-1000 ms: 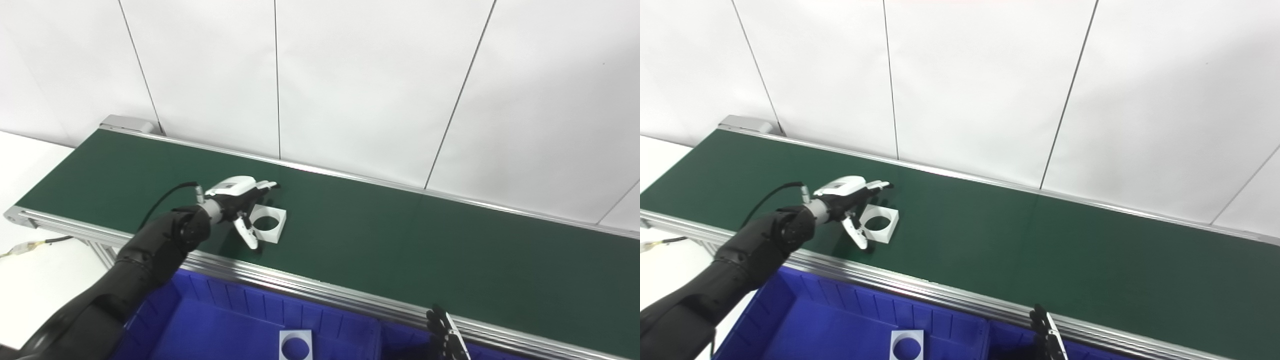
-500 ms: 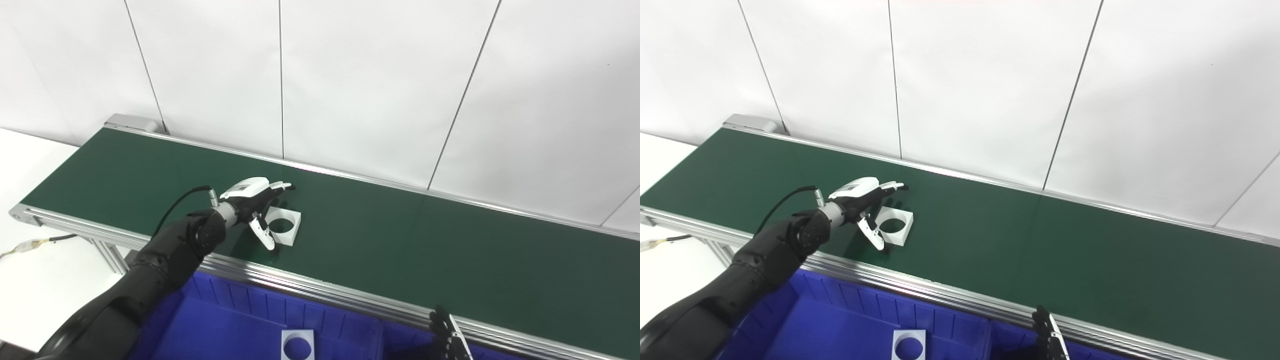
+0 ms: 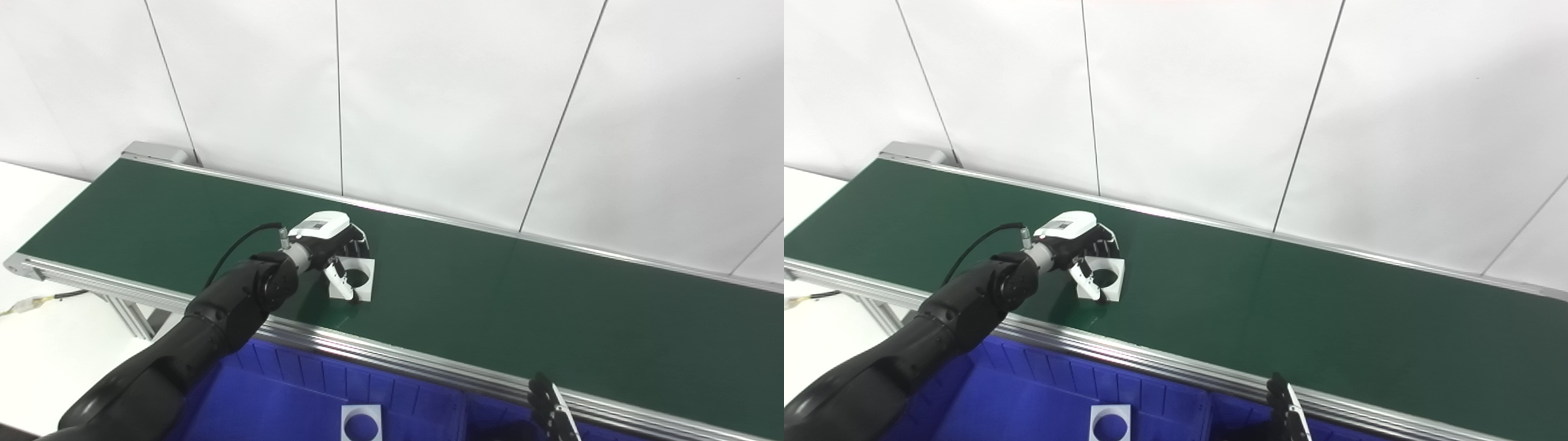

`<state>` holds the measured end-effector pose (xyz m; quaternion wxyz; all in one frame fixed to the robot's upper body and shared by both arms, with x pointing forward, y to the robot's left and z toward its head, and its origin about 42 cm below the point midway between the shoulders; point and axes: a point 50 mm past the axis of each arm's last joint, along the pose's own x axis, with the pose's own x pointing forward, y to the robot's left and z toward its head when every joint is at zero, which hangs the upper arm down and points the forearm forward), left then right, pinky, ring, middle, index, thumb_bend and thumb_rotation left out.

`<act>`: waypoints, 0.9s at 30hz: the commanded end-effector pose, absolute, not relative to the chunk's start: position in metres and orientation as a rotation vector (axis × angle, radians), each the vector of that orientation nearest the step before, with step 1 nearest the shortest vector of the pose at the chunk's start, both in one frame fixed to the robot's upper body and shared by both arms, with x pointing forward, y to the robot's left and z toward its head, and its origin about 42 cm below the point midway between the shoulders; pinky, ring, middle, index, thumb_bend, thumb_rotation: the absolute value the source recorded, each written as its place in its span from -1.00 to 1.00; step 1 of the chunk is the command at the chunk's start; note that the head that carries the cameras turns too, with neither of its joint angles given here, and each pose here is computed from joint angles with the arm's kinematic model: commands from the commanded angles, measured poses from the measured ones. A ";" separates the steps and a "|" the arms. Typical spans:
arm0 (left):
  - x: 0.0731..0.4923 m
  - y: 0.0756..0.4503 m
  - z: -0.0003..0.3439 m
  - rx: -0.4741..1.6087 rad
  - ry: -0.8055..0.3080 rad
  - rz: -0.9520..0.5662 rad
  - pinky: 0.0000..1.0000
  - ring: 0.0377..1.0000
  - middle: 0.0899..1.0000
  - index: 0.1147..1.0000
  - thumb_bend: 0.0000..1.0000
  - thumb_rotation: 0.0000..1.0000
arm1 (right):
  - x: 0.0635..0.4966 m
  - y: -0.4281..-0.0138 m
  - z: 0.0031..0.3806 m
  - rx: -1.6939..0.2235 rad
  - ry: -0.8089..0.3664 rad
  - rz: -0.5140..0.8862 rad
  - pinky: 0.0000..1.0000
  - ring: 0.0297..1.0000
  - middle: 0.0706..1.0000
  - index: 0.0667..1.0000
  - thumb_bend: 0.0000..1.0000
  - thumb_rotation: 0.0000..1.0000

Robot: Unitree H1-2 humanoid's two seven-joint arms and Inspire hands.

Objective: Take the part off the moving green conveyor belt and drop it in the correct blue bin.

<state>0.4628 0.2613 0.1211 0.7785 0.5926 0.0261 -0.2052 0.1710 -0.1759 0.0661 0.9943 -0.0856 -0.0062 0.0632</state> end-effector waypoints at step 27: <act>0.363 0.287 0.208 0.675 -0.497 -0.193 -0.26 -0.19 -0.11 -0.12 0.00 -1.00 | 0.174 -0.163 0.085 -0.166 -0.102 0.110 0.71 0.78 0.77 0.83 0.40 -0.19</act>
